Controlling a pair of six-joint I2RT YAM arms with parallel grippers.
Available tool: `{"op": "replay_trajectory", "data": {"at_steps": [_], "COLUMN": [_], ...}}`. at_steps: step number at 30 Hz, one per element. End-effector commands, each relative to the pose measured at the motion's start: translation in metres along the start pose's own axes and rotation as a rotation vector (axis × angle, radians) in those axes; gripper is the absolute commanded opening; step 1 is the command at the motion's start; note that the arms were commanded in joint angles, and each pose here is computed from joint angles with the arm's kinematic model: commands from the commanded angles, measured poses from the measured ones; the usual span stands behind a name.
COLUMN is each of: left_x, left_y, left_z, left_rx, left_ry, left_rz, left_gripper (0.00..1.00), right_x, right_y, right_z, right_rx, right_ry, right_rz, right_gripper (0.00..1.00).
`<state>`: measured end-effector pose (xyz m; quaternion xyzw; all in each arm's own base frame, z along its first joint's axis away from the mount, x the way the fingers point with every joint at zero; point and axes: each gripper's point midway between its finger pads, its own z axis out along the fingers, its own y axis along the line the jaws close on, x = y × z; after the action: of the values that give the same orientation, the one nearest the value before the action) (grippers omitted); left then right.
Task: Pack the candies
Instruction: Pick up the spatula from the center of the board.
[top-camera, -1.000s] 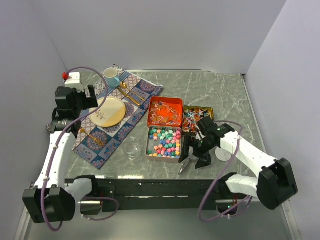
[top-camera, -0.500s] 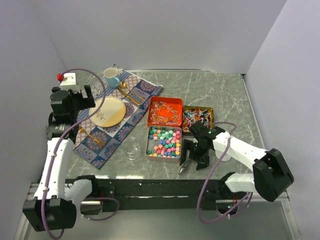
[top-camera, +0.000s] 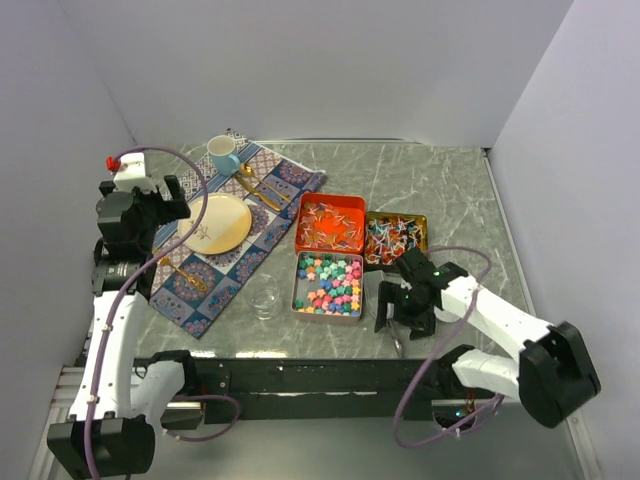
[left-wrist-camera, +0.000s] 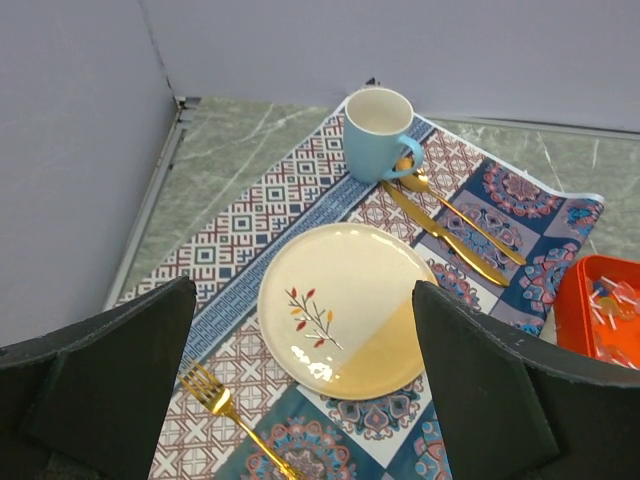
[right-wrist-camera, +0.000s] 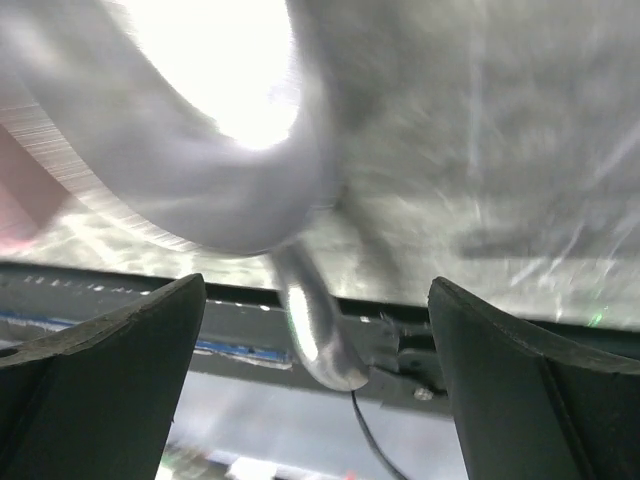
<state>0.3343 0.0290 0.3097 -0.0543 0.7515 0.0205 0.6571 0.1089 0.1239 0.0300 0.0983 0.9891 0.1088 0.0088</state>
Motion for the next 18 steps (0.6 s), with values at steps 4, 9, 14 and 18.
{"op": "replay_trajectory", "data": {"at_steps": [4,9,14,18], "left_x": [-0.004,-0.005,-0.01,-0.009], "left_y": [-0.007,-0.006,-0.004,-0.004], "left_z": [-0.003,-0.002,0.001,0.005], "left_rx": [0.037,0.038,0.033,0.036], "left_ry": [-0.042,-0.051,-0.063,-0.059], "left_rz": [-0.045,-0.061,-0.057,-0.035], "left_gripper": [0.96,0.96,0.96,0.97], "right_x": [-0.032,-0.021,-0.021,-0.015], "right_y": [0.039,0.031,0.021,0.016], "right_z": [-0.04,-0.035,-0.026,-0.012], "right_rx": [-0.203,-0.185,-0.108,-0.066], "right_ry": [-0.203,-0.142,-0.127,-0.096], "right_rz": [-0.276,-0.272,-0.255,-0.234], "right_gripper": [1.0,1.0,1.0,0.89]}}
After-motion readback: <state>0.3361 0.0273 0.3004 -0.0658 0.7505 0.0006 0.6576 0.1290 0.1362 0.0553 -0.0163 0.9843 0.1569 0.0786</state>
